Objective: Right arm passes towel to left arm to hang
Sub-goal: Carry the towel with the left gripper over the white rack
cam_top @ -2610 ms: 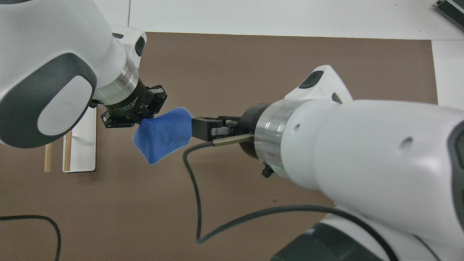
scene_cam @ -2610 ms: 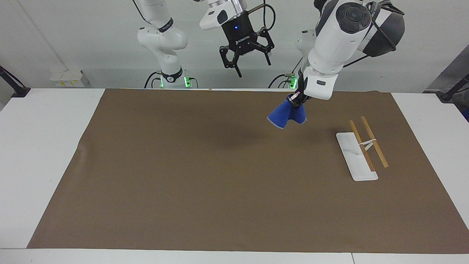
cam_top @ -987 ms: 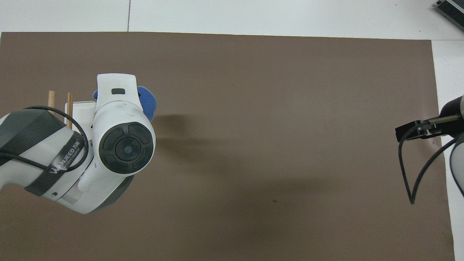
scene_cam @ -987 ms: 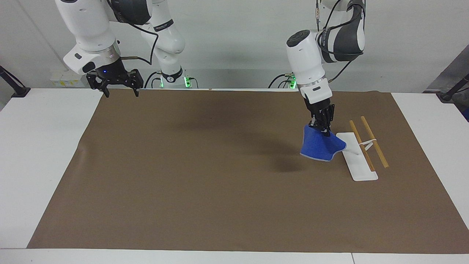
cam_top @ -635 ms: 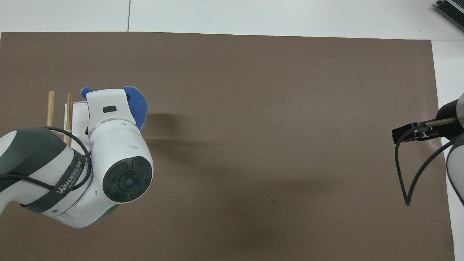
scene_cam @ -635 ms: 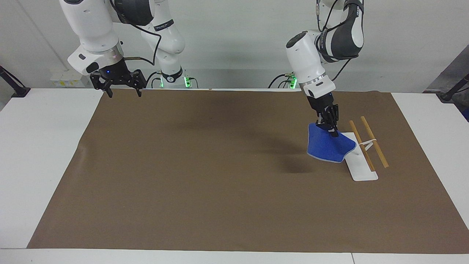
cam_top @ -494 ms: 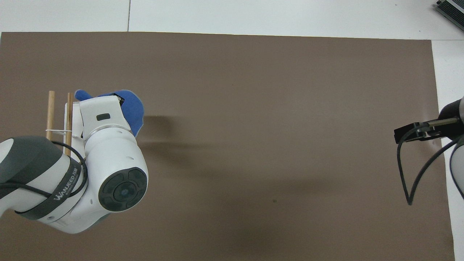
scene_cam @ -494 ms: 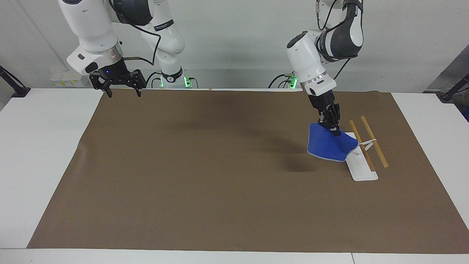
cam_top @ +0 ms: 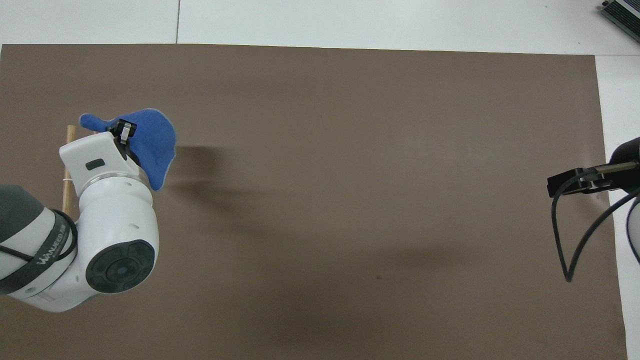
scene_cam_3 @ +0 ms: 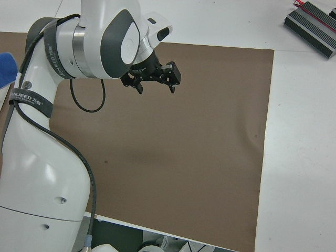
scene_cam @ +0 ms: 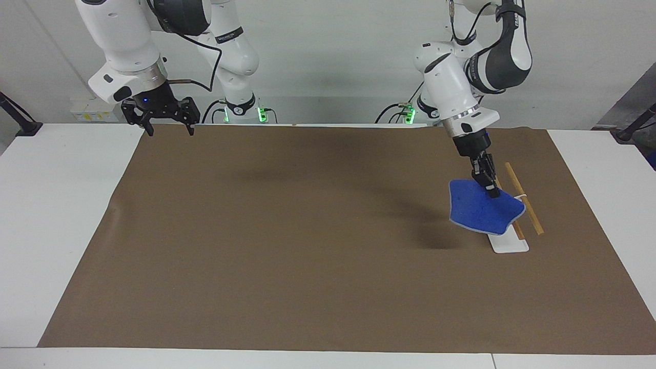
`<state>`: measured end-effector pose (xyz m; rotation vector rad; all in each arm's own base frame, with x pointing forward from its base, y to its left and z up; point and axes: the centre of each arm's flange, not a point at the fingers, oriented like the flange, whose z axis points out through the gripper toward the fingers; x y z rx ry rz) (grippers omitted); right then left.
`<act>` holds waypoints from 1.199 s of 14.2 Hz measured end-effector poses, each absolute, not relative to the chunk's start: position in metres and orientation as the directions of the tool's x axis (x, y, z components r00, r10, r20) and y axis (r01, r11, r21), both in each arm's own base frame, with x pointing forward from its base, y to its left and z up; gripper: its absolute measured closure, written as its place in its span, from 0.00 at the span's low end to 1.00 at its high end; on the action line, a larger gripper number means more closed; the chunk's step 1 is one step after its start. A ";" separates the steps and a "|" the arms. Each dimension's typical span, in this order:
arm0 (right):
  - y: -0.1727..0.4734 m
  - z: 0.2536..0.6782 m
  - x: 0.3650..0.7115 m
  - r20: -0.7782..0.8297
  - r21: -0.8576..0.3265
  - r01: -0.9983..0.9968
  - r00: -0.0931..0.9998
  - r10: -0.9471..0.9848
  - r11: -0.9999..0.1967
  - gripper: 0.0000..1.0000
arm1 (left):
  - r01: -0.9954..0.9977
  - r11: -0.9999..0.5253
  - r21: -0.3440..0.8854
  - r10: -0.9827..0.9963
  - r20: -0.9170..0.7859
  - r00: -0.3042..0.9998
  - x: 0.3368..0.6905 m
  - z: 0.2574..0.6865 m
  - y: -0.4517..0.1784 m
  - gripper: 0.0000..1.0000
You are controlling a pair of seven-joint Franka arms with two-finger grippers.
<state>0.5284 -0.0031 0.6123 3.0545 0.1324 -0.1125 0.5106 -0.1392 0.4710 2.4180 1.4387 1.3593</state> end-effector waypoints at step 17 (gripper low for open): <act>-0.003 0.612 0.528 -0.077 0.079 0.089 0.994 0.083 -0.993 0.00 | 0.659 -0.529 0.534 0.805 0.563 0.189 0.502 0.438 0.015 0.98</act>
